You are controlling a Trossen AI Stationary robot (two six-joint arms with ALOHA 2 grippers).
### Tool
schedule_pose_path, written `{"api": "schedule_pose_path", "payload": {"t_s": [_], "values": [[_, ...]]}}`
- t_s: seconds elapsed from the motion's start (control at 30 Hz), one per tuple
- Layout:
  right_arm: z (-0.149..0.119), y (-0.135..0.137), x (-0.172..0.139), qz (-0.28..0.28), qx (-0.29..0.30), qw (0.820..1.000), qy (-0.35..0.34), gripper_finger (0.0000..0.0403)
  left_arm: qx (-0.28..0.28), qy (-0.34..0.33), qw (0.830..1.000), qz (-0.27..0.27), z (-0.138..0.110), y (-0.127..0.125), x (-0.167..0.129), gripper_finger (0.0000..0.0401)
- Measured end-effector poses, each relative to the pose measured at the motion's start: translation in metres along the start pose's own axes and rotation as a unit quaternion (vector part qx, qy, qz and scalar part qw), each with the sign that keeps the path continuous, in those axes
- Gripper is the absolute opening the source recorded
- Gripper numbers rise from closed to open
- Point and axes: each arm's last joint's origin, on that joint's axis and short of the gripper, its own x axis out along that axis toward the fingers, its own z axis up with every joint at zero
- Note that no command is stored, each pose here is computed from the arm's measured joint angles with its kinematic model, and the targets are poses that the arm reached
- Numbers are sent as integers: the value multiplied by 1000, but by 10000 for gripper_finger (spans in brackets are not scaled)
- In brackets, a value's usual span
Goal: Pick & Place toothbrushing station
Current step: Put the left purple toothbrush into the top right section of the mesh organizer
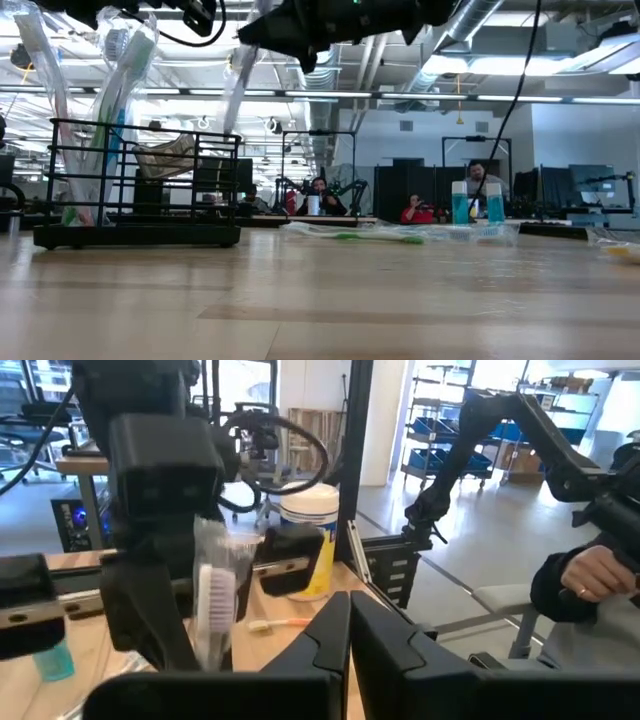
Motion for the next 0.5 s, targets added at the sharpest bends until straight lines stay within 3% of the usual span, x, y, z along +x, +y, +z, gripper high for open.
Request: {"api": "schedule_pose_path", "payload": {"t_s": [0.5], "values": [[-17,-1,13,5,9,1000,17,6,1,1,1000,0,0,0,0,3]]}}
